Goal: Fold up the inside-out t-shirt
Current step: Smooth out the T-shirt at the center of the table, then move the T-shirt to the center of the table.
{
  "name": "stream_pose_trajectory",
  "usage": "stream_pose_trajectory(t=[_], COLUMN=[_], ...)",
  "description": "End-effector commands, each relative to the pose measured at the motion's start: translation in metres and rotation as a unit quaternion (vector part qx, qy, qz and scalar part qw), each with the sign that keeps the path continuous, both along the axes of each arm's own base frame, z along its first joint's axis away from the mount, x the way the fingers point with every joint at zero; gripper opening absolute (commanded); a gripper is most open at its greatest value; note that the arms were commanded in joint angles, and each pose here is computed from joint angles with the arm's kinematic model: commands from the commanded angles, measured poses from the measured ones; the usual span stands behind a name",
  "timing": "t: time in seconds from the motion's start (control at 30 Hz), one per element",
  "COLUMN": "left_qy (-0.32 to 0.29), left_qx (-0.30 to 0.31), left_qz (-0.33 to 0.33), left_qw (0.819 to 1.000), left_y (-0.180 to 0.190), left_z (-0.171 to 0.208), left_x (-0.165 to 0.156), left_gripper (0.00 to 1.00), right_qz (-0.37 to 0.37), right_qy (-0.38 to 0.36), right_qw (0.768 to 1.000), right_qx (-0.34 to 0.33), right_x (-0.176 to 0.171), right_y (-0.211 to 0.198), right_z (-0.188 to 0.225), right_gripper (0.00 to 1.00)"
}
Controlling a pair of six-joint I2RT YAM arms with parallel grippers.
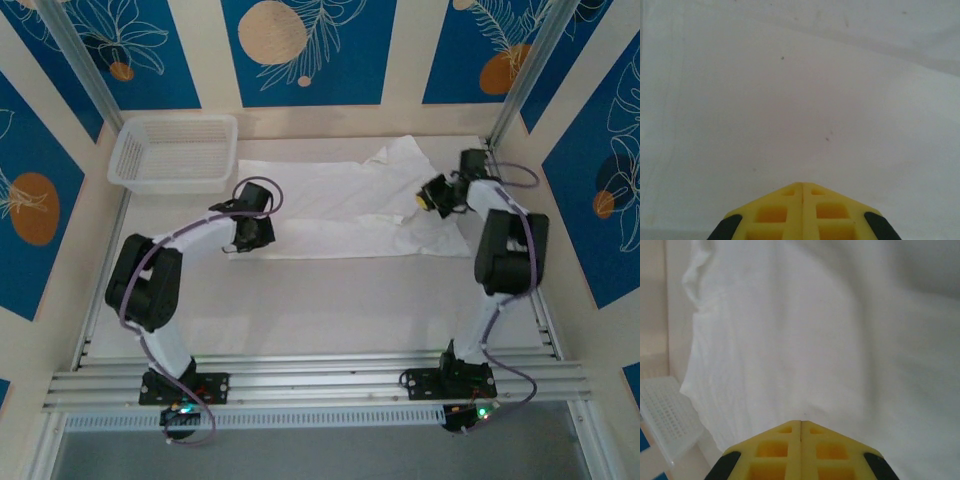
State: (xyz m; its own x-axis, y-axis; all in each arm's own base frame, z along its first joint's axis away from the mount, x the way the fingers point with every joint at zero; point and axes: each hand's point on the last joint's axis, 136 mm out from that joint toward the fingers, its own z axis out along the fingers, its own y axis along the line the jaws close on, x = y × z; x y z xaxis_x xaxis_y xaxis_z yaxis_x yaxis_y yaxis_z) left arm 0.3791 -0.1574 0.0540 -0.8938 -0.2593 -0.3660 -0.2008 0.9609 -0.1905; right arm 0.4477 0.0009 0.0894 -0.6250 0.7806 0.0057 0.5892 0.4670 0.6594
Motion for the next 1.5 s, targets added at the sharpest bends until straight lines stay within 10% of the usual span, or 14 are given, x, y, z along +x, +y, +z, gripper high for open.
stream_pose_trajectory(t=[0.0, 0.53, 1.07, 1.2, 1.33, 1.47], left_qy=[0.002, 0.111, 0.133, 0.093, -0.001, -0.065], left_qx=[-0.001, -0.009, -0.068, -0.056, -0.017, 0.007], left_qz=[0.026, 0.083, 0.062, 0.055, 0.037, 0.016], left_qw=[1.000, 0.990, 0.987, 0.993, 0.999, 0.998], left_y=[0.008, 0.061, 0.063, 0.066, 0.071, 0.065], left_z=[-0.008, -0.081, -0.063, -0.038, 0.010, 0.048], left_x=[0.014, -0.087, -0.205, -0.197, -0.152, -0.108], left_gripper=[0.00, 0.00, 0.00, 0.00, 0.40, 0.53], right_qz=[-0.046, -0.078, -0.096, -0.094, -0.005, 0.136], right_qy=[0.008, 0.179, 0.229, 0.186, 0.072, -0.023], right_qw=[0.999, 0.981, 0.969, 0.978, 0.988, 0.952], right_qx=[-0.001, 0.010, 0.011, 0.019, -0.136, -0.274], right_x=[-0.038, -0.121, -0.238, -0.221, -0.157, -0.081], right_y=[-0.029, -0.066, -0.046, -0.039, -0.032, -0.003], right_z=[-0.013, -0.070, -0.069, -0.045, 0.008, 0.035], right_gripper=[0.02, 0.00, 0.00, 0.00, 0.03, 0.18])
